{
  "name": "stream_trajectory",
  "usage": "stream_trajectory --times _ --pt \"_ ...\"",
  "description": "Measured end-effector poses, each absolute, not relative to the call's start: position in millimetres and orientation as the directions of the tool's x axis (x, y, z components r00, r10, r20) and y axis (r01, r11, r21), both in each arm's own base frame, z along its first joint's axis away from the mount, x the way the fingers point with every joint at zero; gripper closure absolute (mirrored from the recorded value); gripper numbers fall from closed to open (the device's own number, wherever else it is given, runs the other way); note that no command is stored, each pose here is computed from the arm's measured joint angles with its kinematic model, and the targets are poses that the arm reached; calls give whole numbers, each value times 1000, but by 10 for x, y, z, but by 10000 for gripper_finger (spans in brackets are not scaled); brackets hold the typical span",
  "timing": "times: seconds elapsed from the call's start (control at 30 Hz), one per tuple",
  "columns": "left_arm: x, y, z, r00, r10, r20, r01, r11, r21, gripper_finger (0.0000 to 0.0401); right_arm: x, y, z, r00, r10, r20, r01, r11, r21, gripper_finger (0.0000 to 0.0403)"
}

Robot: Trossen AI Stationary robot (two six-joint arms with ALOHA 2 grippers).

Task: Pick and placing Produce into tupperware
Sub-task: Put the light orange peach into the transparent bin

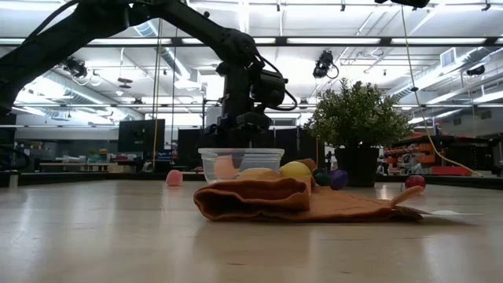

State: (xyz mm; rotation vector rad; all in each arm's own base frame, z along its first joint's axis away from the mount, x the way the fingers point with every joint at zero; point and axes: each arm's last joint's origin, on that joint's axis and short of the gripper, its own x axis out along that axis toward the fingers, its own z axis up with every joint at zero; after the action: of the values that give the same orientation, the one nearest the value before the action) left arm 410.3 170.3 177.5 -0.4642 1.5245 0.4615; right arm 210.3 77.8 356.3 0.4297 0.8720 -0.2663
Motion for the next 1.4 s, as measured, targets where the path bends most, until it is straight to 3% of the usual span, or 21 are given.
stream_trajectory --times 1.4 --pt "4110 1706 1772 9 -16 -1000 -580 814 -19 148 2103 779 3563 618 -51 -784 396 882 254 320"
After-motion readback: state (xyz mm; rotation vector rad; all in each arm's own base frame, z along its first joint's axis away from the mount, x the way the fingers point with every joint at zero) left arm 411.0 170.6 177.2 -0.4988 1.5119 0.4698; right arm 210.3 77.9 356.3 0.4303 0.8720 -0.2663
